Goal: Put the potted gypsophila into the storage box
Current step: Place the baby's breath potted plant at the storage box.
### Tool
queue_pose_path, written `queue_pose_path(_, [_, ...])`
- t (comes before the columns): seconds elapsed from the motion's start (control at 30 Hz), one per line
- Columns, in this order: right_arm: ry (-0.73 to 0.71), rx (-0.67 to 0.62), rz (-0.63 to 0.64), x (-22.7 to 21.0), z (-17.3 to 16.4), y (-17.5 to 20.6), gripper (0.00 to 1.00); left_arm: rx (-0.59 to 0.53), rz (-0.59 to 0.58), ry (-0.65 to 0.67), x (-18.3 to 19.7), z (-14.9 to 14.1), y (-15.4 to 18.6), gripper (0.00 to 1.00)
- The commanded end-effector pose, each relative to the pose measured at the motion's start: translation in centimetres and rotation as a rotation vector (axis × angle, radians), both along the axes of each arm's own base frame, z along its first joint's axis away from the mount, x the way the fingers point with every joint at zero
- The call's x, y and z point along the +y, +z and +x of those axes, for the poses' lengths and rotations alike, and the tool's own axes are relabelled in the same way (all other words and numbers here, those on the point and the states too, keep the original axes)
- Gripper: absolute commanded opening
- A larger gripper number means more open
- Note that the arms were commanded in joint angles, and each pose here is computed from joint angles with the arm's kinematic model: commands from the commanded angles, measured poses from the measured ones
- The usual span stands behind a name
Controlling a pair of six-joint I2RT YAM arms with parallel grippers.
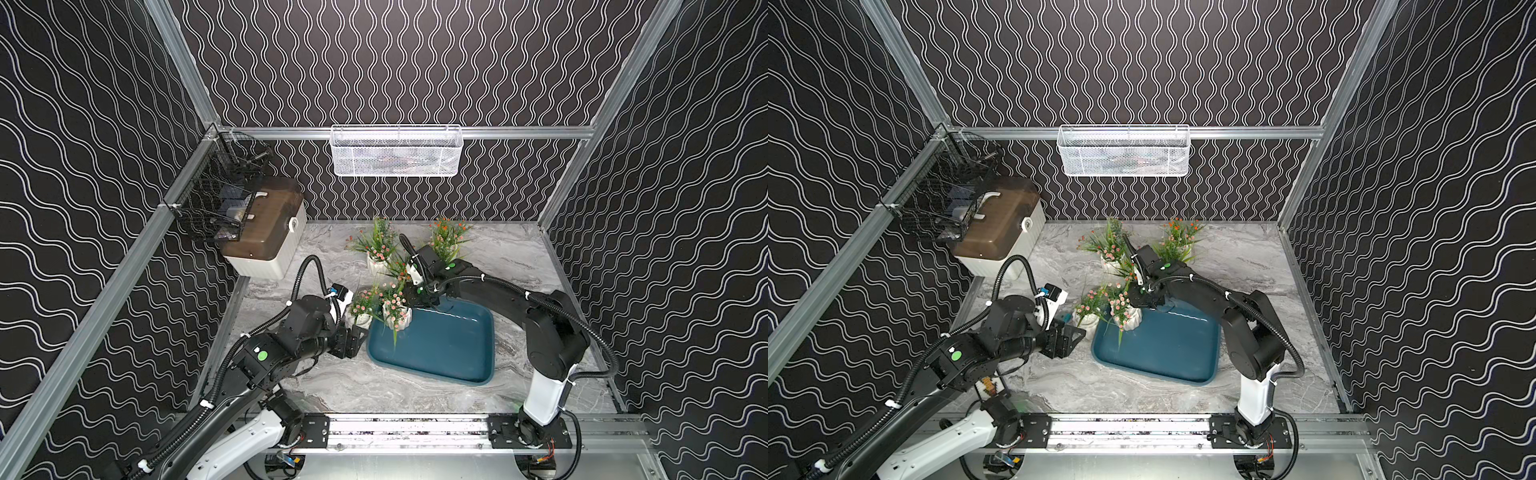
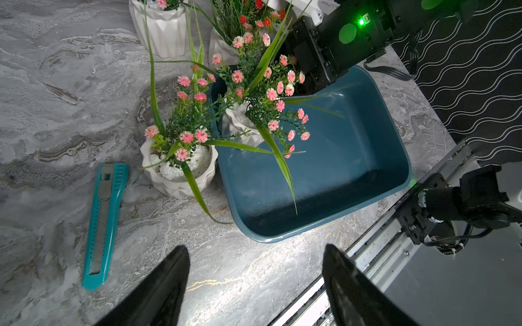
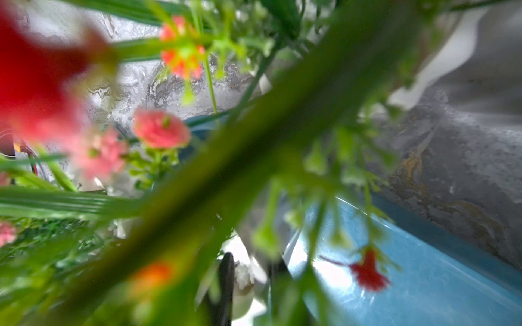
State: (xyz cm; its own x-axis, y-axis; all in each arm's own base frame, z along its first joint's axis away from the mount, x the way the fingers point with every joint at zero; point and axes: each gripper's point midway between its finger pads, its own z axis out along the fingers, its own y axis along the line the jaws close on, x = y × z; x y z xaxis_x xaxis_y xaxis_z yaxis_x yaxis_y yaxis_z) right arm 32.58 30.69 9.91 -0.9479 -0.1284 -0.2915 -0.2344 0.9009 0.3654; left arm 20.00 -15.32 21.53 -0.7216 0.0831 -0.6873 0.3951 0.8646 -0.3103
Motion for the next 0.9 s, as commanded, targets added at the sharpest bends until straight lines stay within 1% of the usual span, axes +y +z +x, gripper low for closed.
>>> queue_pose_path(0.0, [-0.014,-0.021,0.041,0.4,0.2,1.1,0.28,-0.026,0.008,0.005,0.1,0.4,0.3,0.78])
queue_pose_path(0.13, [-0.042,-0.05,0.018,-0.9,0.0,1.8,0.31,-0.025,0.018,0.017,0.3,0.5,0.1,0.78])
queue_pose_path(0.2, [-0.063,-0.071,-0.006,-2.1,-0.2,2.2,0.34,-0.023,0.029,0.03,0.6,0.6,0.0,0.78])
queue_pose_path(0.3, [-0.105,-0.08,0.01,-4.3,-0.7,2.9,0.36,-0.031,0.037,0.041,0.8,0.8,0.1,0.78])
queue_pose_path(0.4, [-0.133,-0.084,0.071,-6.3,-1.3,4.3,0.37,-0.038,0.047,0.061,1.2,1.0,0.1,0.78])
queue_pose_path(0.47, [-0.166,-0.116,0.12,-8.2,-1.6,6.2,0.37,-0.036,0.058,0.083,1.6,1.1,0.0,0.78])
queue_pose_path(0.5, [-0.184,-0.111,0.137,-9.1,-2.1,6.1,0.37,-0.036,0.061,0.096,1.8,1.2,-0.1,0.78])
queue_pose_path(0.57, [-0.219,-0.142,0.199,-10.7,-2.4,7.7,0.38,-0.028,0.074,0.136,2.4,1.6,-0.3,0.77])
queue_pose_path(0.67, [-0.28,-0.184,0.246,-13.0,-2.3,9.6,0.43,-0.003,0.078,0.204,3.6,2.4,-0.7,0.75])
queue_pose_path(0.77, [-0.278,-0.221,0.286,-14.0,-2.9,11.3,0.44,0.043,0.073,0.31,5.5,3.5,-1.5,0.72])
queue_pose_path(0.87, [-0.297,-0.266,0.323,-14.9,-3.3,11.9,0.45,0.095,0.069,0.367,6.8,4.5,-2.5,0.69])
